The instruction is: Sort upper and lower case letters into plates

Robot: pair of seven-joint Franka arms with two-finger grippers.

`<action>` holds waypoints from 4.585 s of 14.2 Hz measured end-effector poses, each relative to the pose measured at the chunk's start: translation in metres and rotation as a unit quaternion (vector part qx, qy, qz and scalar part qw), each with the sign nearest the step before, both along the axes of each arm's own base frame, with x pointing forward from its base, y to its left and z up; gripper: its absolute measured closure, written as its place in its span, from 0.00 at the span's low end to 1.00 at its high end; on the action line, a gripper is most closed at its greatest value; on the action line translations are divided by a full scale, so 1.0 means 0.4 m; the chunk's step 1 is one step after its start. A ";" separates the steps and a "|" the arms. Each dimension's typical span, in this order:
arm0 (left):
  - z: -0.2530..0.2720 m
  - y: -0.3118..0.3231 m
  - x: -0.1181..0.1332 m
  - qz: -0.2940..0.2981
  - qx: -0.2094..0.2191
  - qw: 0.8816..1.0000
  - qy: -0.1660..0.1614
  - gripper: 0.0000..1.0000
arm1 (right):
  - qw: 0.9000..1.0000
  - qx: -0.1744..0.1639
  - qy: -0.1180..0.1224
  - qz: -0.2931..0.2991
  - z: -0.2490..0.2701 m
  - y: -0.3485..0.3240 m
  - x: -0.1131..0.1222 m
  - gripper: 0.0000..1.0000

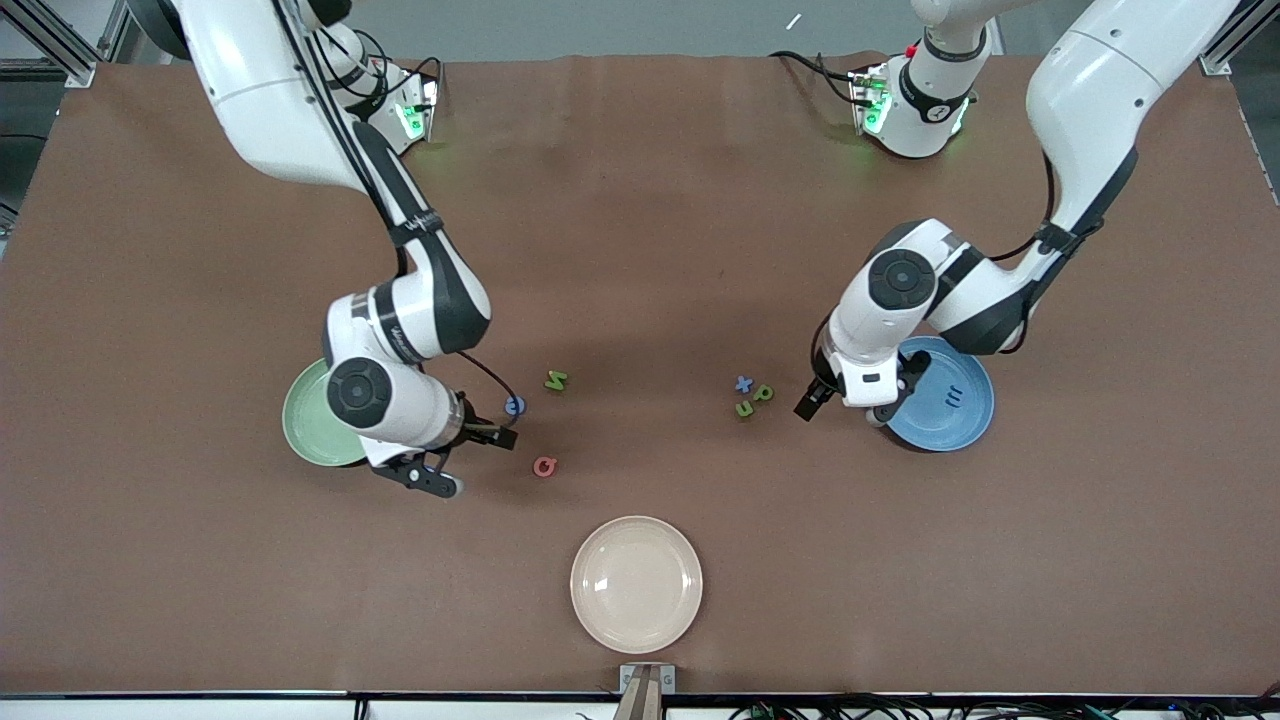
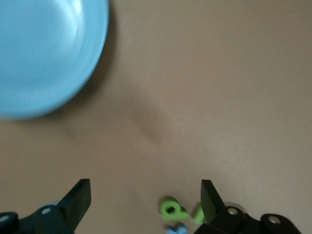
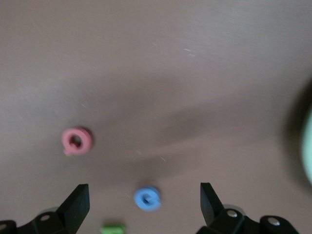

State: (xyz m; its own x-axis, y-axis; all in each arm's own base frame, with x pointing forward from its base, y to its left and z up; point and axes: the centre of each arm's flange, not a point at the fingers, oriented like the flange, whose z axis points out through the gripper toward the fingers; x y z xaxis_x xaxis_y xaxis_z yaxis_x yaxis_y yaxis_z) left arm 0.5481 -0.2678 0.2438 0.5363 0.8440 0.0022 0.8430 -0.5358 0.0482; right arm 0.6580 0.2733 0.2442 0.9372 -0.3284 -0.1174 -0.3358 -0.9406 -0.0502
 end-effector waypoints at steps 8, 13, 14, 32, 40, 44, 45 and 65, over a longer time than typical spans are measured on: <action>-0.103 -0.137 -0.055 0.194 -0.016 0.980 0.046 0.02 | 0.998 0.006 -0.042 -0.051 -0.145 0.187 0.031 0.01; -0.136 -0.118 -0.041 0.203 -0.001 0.978 0.044 0.18 | 0.998 -0.027 -0.059 -0.018 -0.176 0.204 0.036 0.13; -0.134 -0.116 -0.037 0.205 -0.002 0.978 0.042 0.19 | 0.997 -0.036 -0.063 -0.011 -0.177 0.200 0.038 0.15; -0.169 -0.149 -0.020 0.200 -0.007 0.979 0.033 0.66 | 0.997 -0.045 -0.067 -0.003 -0.163 0.203 0.042 0.47; -0.166 -0.150 -0.017 0.184 -0.005 0.983 0.026 0.69 | 0.998 -0.043 -0.051 -0.012 -0.157 0.196 0.040 0.65; -0.125 -0.138 0.006 0.122 -0.008 0.992 0.010 0.69 | 0.998 -0.057 -0.004 0.014 -0.097 0.073 0.075 0.65; -0.104 -0.131 0.013 0.102 -0.010 0.995 0.005 0.69 | 0.998 -0.053 0.008 0.035 -0.052 0.014 0.094 0.65; -0.058 0.546 -0.025 -0.373 0.046 0.924 0.073 0.69 | 0.983 -0.016 0.021 0.180 -0.121 -0.571 -0.218 0.65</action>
State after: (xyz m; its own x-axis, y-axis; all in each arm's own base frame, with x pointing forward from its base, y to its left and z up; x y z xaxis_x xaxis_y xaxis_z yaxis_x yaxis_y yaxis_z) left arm 0.5382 -0.0495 0.2208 0.9688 0.2399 -0.0621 0.2322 -0.9663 -0.1111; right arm 0.5707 0.0448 0.1957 0.9879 0.0205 -0.1538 0.0188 -0.9997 -0.0121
